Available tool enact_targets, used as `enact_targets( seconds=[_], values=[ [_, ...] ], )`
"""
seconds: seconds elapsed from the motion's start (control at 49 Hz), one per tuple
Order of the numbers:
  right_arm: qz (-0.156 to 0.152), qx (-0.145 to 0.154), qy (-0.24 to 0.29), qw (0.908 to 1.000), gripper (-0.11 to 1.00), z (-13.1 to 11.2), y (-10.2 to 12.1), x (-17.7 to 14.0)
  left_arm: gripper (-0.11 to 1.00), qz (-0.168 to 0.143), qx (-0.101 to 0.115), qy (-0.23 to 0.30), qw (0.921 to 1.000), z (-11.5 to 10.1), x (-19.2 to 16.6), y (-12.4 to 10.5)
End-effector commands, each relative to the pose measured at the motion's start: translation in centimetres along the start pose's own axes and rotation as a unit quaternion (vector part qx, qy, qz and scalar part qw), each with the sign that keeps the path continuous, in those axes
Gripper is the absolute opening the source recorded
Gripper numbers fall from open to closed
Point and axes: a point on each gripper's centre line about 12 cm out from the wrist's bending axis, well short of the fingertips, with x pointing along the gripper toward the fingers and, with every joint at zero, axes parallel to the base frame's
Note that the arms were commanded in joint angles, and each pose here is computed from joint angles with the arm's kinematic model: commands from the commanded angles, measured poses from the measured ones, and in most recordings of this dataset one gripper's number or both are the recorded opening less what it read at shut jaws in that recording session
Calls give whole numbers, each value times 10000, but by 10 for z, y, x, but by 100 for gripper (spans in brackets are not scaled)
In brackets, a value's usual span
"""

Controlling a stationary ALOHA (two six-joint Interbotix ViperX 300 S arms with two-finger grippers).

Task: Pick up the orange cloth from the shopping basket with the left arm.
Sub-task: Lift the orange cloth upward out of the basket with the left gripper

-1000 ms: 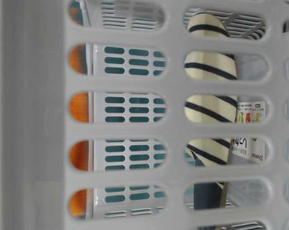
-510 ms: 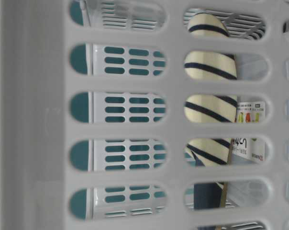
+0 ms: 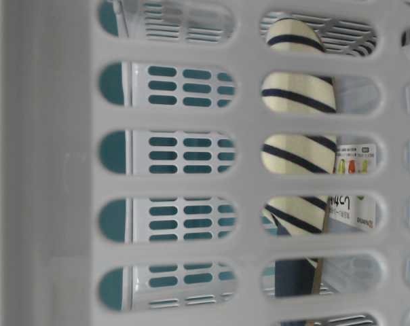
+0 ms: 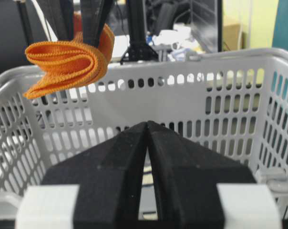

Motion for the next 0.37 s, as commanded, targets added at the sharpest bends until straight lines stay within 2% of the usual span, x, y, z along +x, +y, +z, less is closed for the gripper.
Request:
enact_targets(
  seconds=[0.0, 0.347],
  values=[
    [-14, 22, 15, 10000, 0, 1, 0, 1, 17, 14, -22, -192, 9998, 4, -13, 2],
    [-15, 22, -93, 10000, 0, 6, 0, -1, 17, 28, -40, -192, 9998, 4, -13, 4]
  ],
)
